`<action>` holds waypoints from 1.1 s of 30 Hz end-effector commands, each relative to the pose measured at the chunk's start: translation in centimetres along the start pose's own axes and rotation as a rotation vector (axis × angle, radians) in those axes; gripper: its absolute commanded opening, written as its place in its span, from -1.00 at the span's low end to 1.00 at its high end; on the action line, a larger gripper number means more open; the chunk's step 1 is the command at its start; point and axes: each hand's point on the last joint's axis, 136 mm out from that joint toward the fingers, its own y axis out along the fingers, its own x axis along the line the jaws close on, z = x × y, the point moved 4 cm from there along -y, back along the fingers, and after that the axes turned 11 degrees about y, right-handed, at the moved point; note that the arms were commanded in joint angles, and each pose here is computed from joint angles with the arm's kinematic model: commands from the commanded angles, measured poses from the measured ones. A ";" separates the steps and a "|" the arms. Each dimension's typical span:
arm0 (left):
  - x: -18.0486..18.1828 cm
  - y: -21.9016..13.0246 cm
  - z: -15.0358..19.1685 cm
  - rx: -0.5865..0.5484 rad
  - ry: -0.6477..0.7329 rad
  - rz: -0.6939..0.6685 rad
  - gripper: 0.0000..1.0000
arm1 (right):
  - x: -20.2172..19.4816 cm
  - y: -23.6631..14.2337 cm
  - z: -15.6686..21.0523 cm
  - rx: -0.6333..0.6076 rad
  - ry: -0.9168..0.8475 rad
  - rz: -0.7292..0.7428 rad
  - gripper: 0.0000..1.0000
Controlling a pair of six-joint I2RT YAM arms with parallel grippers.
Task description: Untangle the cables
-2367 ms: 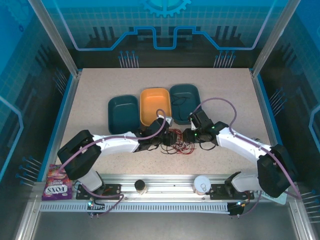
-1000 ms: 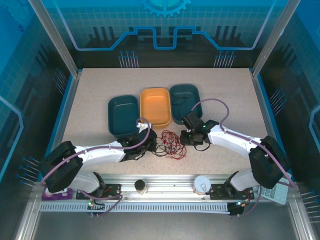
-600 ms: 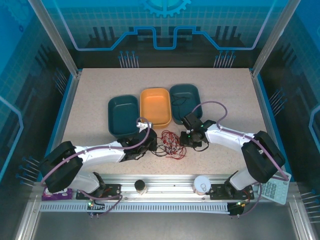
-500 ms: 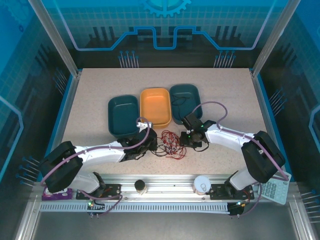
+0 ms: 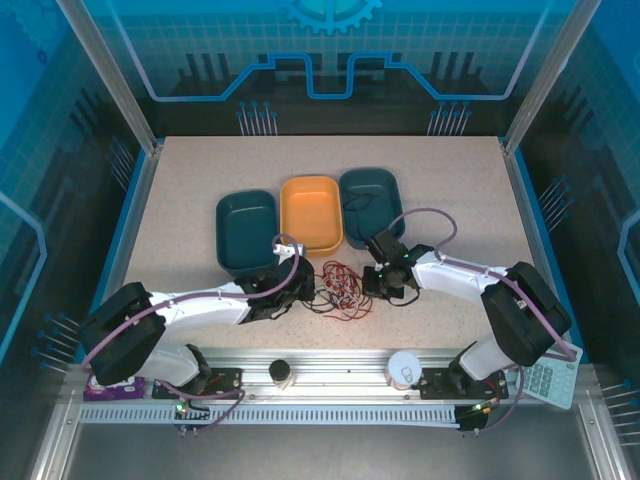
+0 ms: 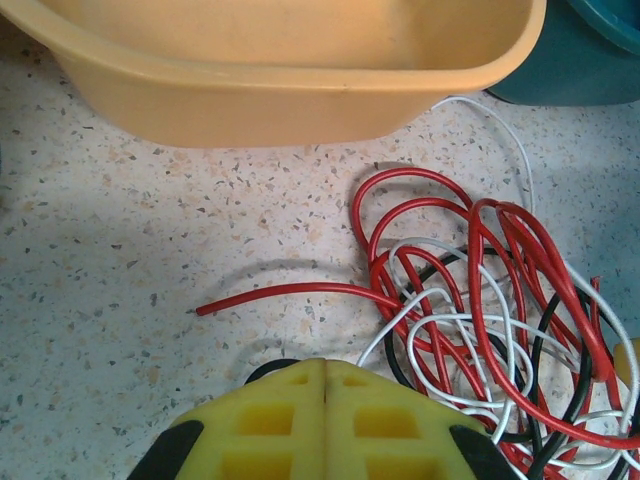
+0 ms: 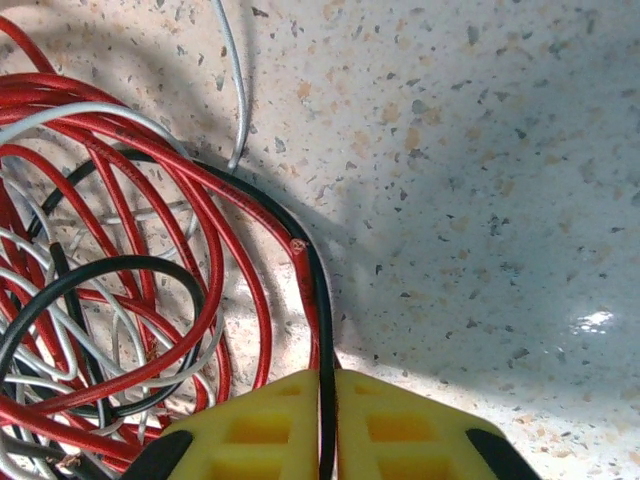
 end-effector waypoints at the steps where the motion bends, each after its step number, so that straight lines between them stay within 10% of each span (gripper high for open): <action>1: 0.0 -0.2 0.1 -0.008 -0.011 0.003 -0.96 | 0.2 -1.8 -0.8 -0.048 -0.010 -0.003 -0.80; 33: 0.4 -0.4 -0.3 -0.038 -0.017 -0.018 -1.00 | 6.7 -18.8 -4.9 -0.576 -0.434 -0.133 -1.00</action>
